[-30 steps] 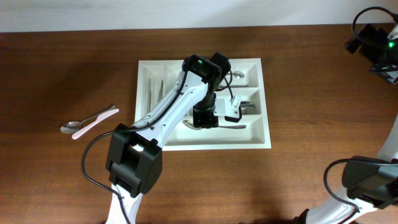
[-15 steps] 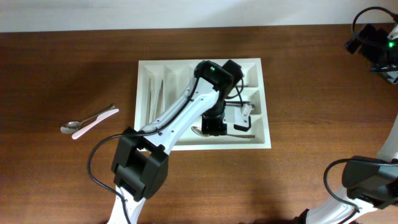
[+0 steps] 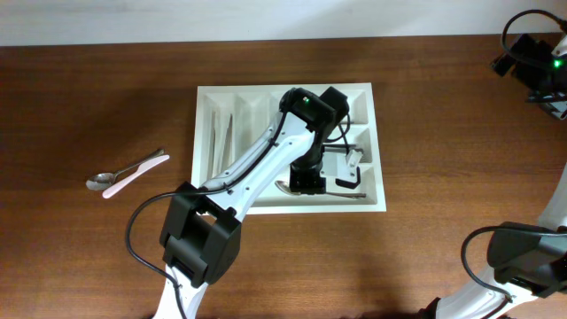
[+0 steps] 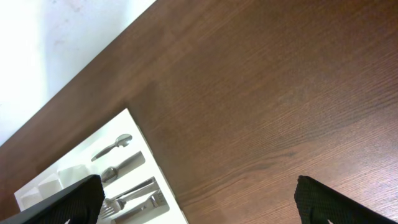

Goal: Pack container
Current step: 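Carry the spoon into the tray's middle-right compartment with the left gripper, then release the spoon and retract the left arm to the left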

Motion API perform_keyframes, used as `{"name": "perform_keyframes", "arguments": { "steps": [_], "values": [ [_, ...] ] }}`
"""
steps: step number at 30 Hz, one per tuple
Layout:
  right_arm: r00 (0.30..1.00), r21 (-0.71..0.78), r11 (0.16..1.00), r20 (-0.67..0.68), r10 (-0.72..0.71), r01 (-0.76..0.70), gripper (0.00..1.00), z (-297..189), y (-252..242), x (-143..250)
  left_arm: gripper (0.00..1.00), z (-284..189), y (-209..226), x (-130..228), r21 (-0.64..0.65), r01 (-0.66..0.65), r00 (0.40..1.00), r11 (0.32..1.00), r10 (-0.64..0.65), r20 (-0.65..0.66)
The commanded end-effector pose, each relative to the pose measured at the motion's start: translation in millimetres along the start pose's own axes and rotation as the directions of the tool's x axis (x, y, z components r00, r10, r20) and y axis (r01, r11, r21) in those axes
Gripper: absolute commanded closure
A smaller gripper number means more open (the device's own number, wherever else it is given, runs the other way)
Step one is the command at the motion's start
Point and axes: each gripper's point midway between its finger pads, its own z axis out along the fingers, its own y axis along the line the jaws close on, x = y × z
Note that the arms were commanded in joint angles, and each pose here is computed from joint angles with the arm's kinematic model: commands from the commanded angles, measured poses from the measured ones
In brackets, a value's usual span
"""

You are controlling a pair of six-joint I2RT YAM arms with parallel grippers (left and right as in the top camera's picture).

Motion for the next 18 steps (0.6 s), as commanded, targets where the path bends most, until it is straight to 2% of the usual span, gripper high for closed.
{"name": "perform_keyframes", "arguments": {
  "steps": [1,5,7,10,13,17,18],
  "values": [
    [1.000,0.016,1.000,0.003,0.005,-0.005,0.01,1,-6,-2,0.94,7,2,-2,0.019,0.013,1.000,1.000,-0.013,0.009],
    [1.000,0.016,1.000,0.003,0.005,-0.005,0.01,1,-6,-2,0.75,15,3,0,0.036,0.018,1.000,0.999,-0.018,-0.004],
    [1.000,0.016,1.000,0.003,0.005,-0.005,0.02,1,-6,-2,0.69,15,1,1,0.042,0.020,1.000,0.999,-0.020,-0.010],
    [1.000,0.017,1.000,0.003,0.005,-0.005,0.01,1,-6,-2,0.70,13,-6,11,0.062,0.032,0.998,0.998,-0.028,-0.060],
    [1.000,0.016,1.000,0.003,0.005,-0.005,0.01,1,-6,-2,0.84,7,-9,31,0.052,0.051,0.988,0.997,-0.043,-0.152],
    [1.000,0.016,1.000,0.003,0.005,-0.005,0.01,1,-6,-2,0.82,-18,5,61,-0.098,0.215,0.946,0.972,-0.232,-0.227],
    [1.000,0.016,1.000,0.003,0.005,-0.005,0.01,1,-6,-2,0.79,-27,8,71,-0.135,0.254,0.931,0.958,-0.280,-0.235]
  ]
}}
